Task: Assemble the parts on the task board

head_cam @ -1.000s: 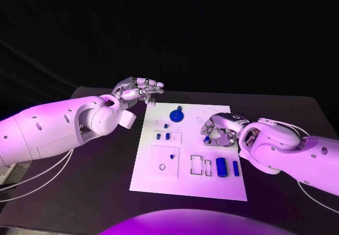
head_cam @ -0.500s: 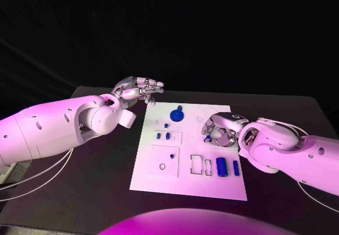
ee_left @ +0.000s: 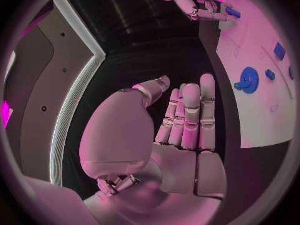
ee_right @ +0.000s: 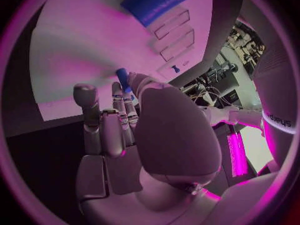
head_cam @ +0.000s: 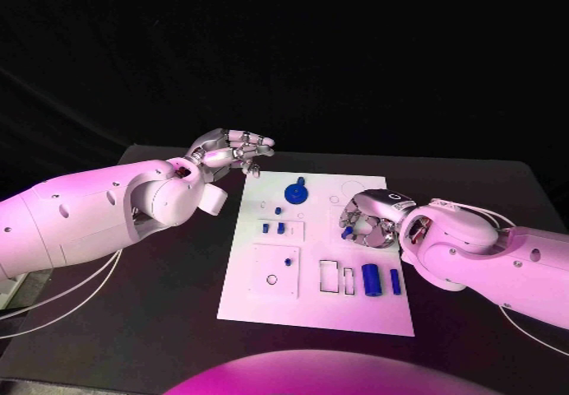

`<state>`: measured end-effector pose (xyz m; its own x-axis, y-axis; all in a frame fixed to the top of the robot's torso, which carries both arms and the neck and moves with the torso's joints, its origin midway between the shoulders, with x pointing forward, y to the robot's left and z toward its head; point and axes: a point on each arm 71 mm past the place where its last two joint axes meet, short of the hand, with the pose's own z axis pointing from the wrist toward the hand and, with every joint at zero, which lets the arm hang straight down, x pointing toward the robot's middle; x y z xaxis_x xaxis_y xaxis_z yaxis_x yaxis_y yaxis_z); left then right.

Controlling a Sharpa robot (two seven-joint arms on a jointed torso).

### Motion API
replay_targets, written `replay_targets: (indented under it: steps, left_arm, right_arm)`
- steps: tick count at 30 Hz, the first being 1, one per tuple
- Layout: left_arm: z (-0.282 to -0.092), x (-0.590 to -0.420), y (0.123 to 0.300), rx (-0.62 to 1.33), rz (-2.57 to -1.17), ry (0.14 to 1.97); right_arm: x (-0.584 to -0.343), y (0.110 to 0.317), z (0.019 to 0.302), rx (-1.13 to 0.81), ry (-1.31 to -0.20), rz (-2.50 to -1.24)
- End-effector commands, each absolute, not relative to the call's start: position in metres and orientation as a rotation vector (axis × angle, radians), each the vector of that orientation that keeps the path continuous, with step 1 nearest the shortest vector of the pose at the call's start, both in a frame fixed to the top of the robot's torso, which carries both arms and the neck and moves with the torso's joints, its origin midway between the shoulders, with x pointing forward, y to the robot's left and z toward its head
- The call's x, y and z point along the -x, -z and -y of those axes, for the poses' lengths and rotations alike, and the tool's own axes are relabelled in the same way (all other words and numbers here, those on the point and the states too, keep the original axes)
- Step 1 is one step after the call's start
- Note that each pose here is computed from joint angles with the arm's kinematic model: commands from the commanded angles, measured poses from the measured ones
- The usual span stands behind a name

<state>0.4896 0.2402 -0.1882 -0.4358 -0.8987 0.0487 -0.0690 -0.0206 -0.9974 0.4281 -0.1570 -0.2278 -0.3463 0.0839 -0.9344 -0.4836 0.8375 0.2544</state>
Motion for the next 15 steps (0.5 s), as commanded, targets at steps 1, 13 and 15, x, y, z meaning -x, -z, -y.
replay_targets:
  steps: [1, 13, 15]
  left_arm:
    - [-0.238, -0.4888, 0.1875, 1.027, -1.578, 1.554]
    - [-0.238, -0.4887, 0.1877, 1.028, -1.581, 1.555]
    - [-0.238, -0.4887, 0.1877, 1.028, -1.581, 1.555]
  right_arm:
    - [-0.4281, 0.2309, 0.1578, 0.329, -0.567, -1.862]
    - [-0.4274, 0.2318, 0.1572, 0.322, -0.575, -1.854]
    - [-0.427, 0.2309, 0.1565, 0.314, -0.587, -1.844]
